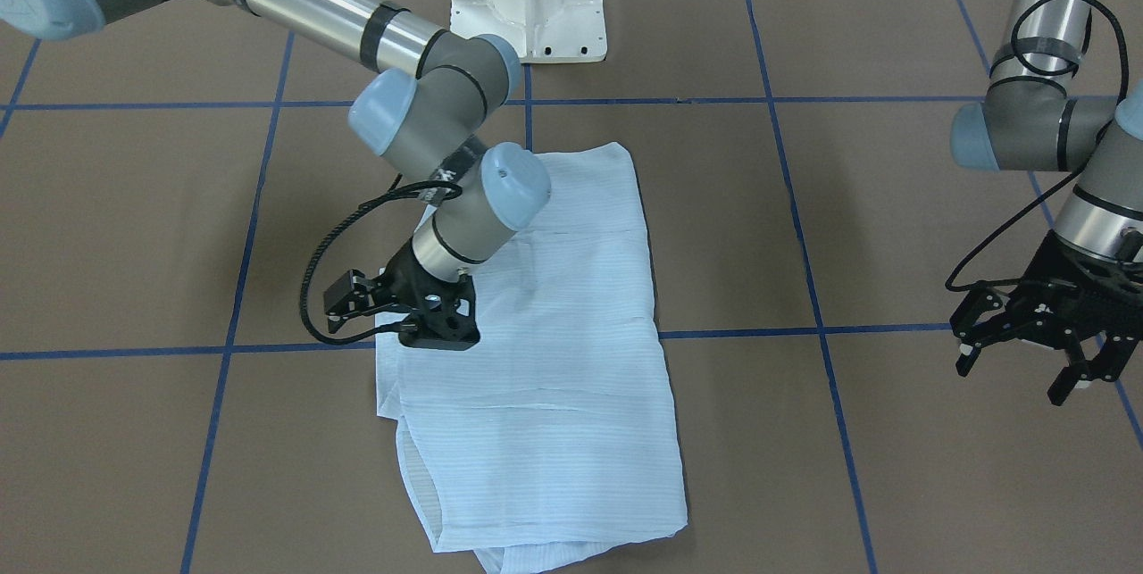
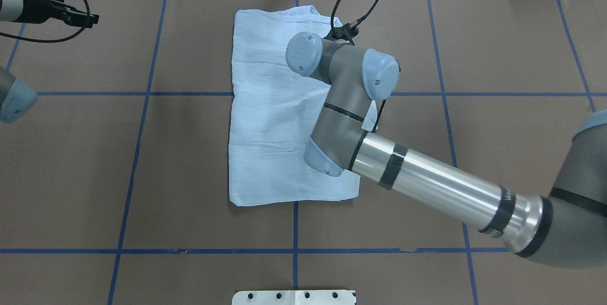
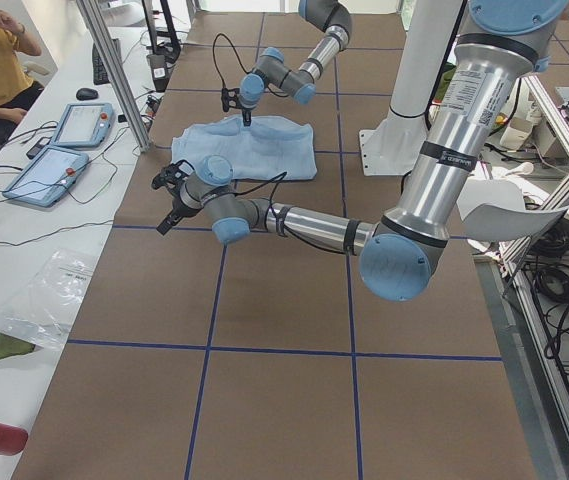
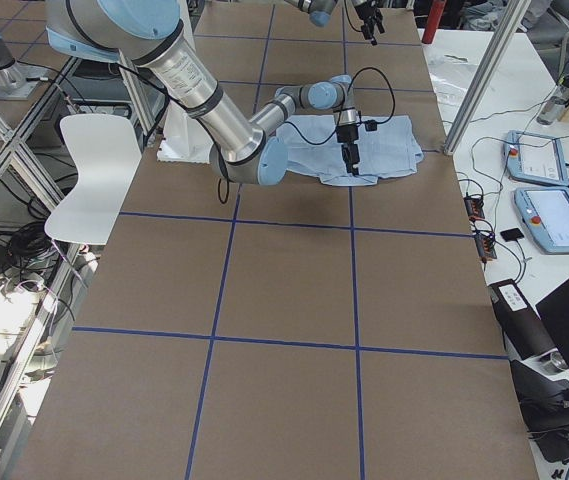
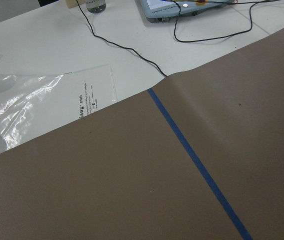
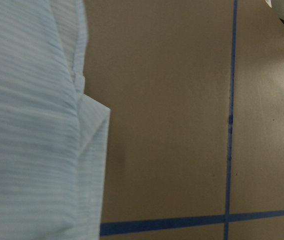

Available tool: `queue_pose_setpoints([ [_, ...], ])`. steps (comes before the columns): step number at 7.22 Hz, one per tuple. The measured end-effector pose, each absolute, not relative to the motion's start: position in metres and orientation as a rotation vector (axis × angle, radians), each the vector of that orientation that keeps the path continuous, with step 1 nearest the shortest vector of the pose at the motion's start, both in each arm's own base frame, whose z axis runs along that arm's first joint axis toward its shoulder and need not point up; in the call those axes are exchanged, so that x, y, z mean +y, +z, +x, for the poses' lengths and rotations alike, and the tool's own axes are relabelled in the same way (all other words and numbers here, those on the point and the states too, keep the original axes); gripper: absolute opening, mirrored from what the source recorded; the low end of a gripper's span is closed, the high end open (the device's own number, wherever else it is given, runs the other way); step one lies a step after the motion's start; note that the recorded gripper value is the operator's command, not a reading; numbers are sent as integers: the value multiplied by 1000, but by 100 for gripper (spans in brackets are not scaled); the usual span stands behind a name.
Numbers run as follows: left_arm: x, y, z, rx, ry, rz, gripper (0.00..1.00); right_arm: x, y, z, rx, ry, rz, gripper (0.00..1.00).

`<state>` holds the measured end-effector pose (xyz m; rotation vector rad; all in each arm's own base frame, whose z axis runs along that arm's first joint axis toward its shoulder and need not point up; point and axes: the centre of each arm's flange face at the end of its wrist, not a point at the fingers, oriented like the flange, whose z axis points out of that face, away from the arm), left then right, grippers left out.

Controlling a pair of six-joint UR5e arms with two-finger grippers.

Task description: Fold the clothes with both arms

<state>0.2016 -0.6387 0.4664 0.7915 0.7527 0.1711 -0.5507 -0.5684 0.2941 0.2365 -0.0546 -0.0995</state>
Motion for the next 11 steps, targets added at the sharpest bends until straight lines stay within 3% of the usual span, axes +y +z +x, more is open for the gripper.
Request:
queue_pose_setpoints([
  [1,-639,466,202,753,171,791,100,-564,306,-516,-70,-124,260,100],
  [4,-620,436,214,899,106,724,100,-532,248,-448,-404,-86,347,100],
  [7,-524,385,277,1110,34,569,100,-479,247,-402,-756,66,382,100],
  [11,-383,317,404,1128,-158,316,100,-429,293,-390,-1005,234,362,100],
])
